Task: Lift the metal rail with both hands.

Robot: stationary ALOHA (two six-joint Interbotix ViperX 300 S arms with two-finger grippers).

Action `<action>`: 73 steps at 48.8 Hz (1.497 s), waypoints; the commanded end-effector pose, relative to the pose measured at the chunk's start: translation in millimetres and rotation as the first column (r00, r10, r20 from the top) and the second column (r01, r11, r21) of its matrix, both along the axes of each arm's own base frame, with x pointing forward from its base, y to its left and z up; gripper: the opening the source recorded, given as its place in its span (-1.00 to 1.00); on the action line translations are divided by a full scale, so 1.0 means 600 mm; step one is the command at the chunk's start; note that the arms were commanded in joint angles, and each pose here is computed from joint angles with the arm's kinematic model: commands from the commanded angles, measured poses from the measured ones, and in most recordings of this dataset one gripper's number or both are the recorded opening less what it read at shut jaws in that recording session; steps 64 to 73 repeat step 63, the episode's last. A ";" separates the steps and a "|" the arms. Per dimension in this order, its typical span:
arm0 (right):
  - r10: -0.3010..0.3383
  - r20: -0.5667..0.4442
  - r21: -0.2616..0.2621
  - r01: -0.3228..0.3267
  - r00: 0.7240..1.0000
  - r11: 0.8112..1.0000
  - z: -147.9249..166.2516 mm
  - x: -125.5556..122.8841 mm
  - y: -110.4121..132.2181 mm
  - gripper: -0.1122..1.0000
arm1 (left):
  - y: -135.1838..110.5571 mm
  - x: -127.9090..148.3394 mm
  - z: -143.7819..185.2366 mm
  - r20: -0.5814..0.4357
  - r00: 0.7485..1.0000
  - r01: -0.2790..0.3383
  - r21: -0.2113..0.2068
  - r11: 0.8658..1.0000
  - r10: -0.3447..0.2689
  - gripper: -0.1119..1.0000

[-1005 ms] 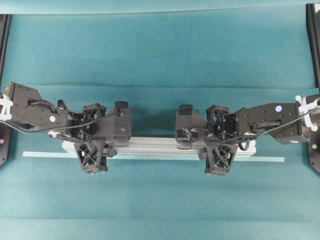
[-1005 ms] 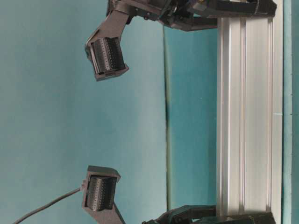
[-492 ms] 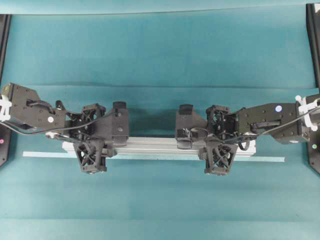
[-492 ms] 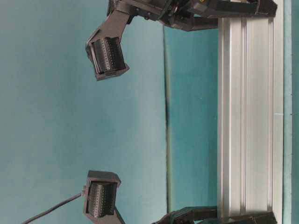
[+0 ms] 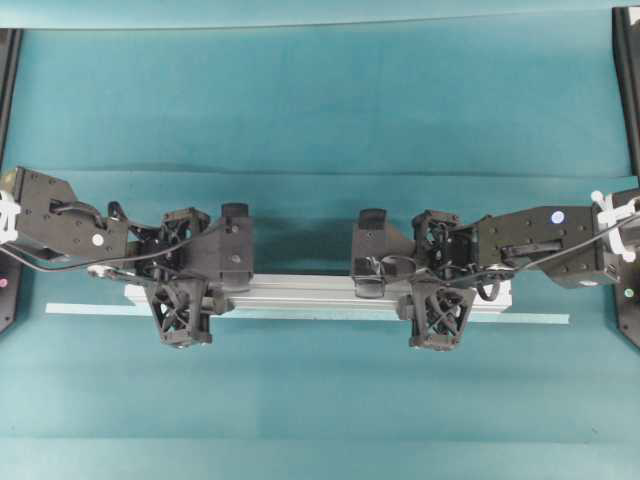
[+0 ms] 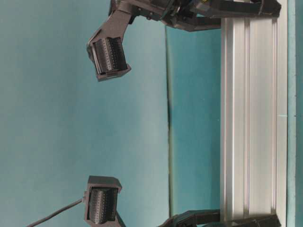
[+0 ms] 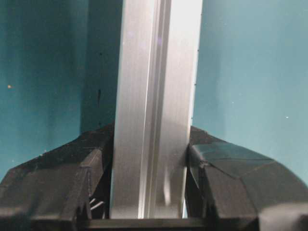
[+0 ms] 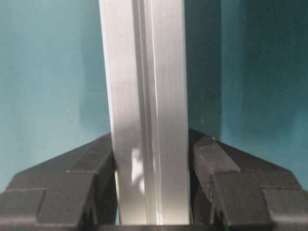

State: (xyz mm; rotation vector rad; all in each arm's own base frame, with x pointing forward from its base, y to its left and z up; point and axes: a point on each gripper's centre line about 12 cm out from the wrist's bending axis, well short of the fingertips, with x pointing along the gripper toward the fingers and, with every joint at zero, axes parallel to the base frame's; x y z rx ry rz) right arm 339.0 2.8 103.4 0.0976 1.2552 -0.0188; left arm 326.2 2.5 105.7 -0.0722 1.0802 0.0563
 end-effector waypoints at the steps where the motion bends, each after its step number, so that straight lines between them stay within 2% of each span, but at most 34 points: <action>1: -0.006 -0.014 0.002 0.006 1.000 1.000 -0.008 -0.001 -0.002 -0.10 | 0.003 0.000 0.000 -0.001 1.000 -0.023 -0.010 1.000 0.023 -0.15; 3: -0.005 -0.015 0.002 0.006 1.000 1.000 -0.008 -0.001 -0.002 -0.10 | 0.003 0.002 0.001 0.003 1.000 -0.023 -0.010 1.000 0.023 -0.05; 10: -0.006 -0.014 0.002 0.006 1.000 1.000 -0.008 -0.001 -0.002 -0.09 | 0.002 0.003 0.000 0.003 1.000 -0.016 -0.007 1.000 0.016 0.69; 12: -0.004 -0.012 0.001 0.004 1.000 1.000 -0.008 0.000 -0.002 0.02 | 0.002 0.004 0.001 0.006 1.000 -0.015 -0.007 1.000 0.015 0.86; 14: -0.004 -0.008 0.001 0.004 1.000 1.000 -0.006 0.001 -0.002 0.23 | 0.002 0.003 0.000 0.003 1.000 -0.014 -0.006 1.000 0.014 0.92; 18: 0.003 -0.001 -0.003 -0.003 1.000 1.000 -0.005 0.002 -0.001 0.66 | 0.002 0.002 0.002 0.006 1.000 -0.011 -0.005 1.000 0.011 0.85; 23: 0.000 0.028 -0.005 0.000 1.000 1.000 0.003 0.005 -0.003 0.92 | 0.002 0.002 0.005 0.011 1.000 -0.011 -0.004 1.000 0.011 0.86; 28: -0.014 0.064 -0.001 0.014 0.998 1.000 0.024 0.008 -0.004 0.91 | 0.002 0.003 0.024 0.040 0.999 -0.007 -0.003 1.000 0.007 0.87; 34: -0.023 0.134 0.004 0.022 0.991 1.000 0.065 0.006 -0.003 0.92 | 0.002 0.000 0.070 0.124 0.992 -0.005 -0.002 1.000 0.005 0.87; 41: -0.049 0.251 0.017 0.046 0.967 0.999 0.131 -0.005 -0.007 0.92 | 0.001 -0.015 0.120 0.218 0.976 -0.005 -0.002 1.000 0.005 0.87; 51: -0.080 0.405 0.031 0.074 0.911 0.997 0.204 -0.025 -0.016 0.92 | 0.001 -0.049 0.180 0.330 0.943 0.019 0.025 1.000 -0.026 0.87; 63: -0.086 0.549 0.033 0.081 0.832 0.996 0.249 -0.028 -0.020 0.92 | 0.001 -0.072 0.231 0.461 0.887 0.020 0.033 0.999 -0.033 0.87; 73: -0.086 0.549 0.033 0.081 0.832 0.996 0.249 -0.028 -0.020 0.92 | 0.001 -0.072 0.231 0.461 0.887 0.020 0.033 0.999 -0.033 0.87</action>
